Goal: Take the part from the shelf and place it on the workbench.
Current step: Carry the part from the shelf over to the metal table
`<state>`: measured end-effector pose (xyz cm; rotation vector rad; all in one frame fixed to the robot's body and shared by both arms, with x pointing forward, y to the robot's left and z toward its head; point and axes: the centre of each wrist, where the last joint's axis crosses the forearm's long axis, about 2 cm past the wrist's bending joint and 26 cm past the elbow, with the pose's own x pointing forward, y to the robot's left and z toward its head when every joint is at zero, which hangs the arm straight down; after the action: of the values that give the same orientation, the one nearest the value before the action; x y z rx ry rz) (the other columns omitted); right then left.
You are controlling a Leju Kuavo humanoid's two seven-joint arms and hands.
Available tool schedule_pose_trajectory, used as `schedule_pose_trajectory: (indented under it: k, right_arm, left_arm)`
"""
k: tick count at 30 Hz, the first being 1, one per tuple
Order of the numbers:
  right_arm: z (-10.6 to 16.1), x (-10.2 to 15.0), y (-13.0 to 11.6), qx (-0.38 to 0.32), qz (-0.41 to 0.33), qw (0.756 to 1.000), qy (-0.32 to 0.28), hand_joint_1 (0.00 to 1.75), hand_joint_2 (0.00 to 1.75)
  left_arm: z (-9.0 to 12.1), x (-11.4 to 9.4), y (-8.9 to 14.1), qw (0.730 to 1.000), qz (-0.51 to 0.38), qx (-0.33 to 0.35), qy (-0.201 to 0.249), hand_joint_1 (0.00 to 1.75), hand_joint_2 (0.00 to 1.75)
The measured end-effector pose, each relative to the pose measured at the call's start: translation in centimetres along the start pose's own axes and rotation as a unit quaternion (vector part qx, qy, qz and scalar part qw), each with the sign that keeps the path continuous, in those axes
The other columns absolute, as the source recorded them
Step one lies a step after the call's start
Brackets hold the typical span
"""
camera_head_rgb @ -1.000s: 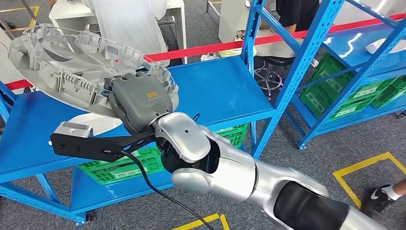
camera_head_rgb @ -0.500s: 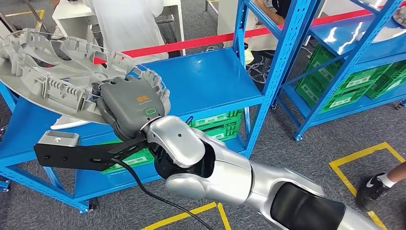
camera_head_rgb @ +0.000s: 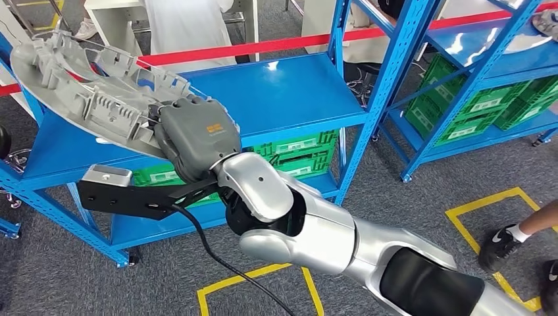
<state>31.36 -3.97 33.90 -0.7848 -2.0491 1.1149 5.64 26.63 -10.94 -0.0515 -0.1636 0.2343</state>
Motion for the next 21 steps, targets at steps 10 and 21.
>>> schedule_pose_trajectory:
  k: [10,21]
  right_arm:
    - [0.00,-0.14,0.02,-0.010,0.009,1.000,0.002,1.75,1.75]
    - [0.29,-0.62,0.35,-0.010,0.014,1.000,0.010,1.75,1.75]
  left_arm:
    - [0.00,-0.12,-0.04,1.000,-0.004,-0.005,-0.003,0.00,1.75]
    - [-0.01,0.38,-0.12,1.000,-0.009,-0.008,-0.009,0.00,1.75]
